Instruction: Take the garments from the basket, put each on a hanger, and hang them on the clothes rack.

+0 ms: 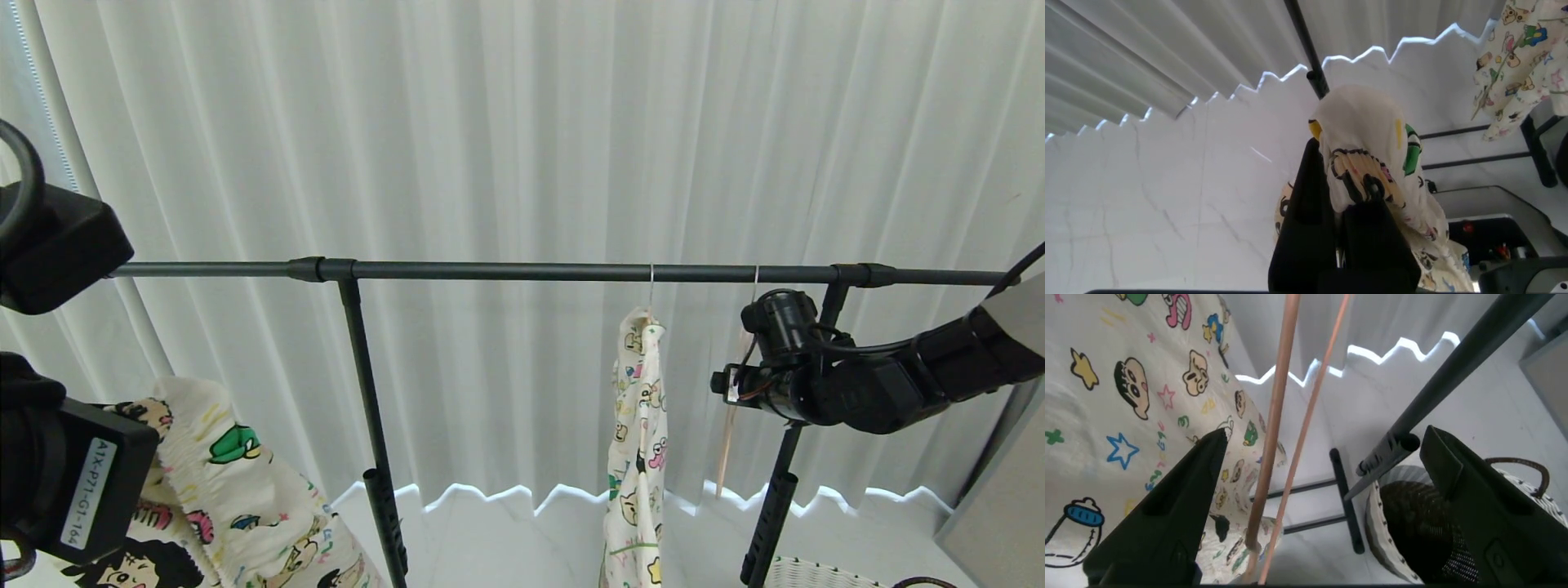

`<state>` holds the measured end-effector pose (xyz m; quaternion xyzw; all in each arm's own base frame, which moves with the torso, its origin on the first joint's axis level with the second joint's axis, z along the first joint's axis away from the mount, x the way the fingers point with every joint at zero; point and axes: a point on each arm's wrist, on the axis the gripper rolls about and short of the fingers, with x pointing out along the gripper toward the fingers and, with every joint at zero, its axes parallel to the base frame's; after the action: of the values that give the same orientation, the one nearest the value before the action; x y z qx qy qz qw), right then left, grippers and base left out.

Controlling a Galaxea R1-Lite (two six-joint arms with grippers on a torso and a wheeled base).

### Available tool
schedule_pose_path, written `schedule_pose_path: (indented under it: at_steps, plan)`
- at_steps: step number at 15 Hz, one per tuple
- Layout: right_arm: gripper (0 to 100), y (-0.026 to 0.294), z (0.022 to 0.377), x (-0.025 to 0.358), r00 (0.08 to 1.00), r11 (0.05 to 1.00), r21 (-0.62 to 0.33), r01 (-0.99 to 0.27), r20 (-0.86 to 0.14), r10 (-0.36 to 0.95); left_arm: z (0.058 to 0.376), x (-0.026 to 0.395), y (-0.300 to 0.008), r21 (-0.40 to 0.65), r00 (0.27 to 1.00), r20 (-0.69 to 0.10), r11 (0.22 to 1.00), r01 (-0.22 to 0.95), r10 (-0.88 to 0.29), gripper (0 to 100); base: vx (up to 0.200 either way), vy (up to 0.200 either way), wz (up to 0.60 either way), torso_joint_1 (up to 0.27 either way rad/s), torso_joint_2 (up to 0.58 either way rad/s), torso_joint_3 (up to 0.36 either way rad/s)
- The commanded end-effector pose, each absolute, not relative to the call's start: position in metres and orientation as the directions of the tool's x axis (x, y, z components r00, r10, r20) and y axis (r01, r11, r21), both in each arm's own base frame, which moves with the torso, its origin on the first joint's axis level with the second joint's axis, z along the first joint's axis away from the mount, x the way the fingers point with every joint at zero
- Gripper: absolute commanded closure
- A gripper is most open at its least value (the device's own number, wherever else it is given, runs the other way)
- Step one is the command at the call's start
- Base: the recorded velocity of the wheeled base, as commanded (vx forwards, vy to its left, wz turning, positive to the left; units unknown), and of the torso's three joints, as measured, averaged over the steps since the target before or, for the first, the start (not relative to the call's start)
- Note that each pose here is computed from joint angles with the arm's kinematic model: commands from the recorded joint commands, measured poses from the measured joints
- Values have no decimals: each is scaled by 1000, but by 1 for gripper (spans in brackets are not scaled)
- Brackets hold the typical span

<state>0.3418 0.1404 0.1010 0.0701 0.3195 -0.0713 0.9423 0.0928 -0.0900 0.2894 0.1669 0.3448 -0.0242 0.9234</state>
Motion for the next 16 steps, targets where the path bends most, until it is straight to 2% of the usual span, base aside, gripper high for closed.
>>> schedule_pose_path:
  at_steps: [1, 15, 16]
  plan:
    - [0, 139, 104, 341, 790, 979, 92, 181, -607, -89, 289, 93, -90, 292, 761, -645, 943, 160, 71, 100, 0, 0, 0, 0, 0, 0]
    - [0, 137, 83, 345, 737, 984, 83, 160, -673, -63, 289, 93, -90, 294, 760, -646, 942, 160, 73, 100, 0, 0, 0, 0, 0, 0]
    - [100, 137, 83, 345, 737, 984, 83, 160, -673, -63, 289, 93, -91, 294, 760, -646, 942, 160, 73, 100, 0, 0, 0, 0, 0, 0]
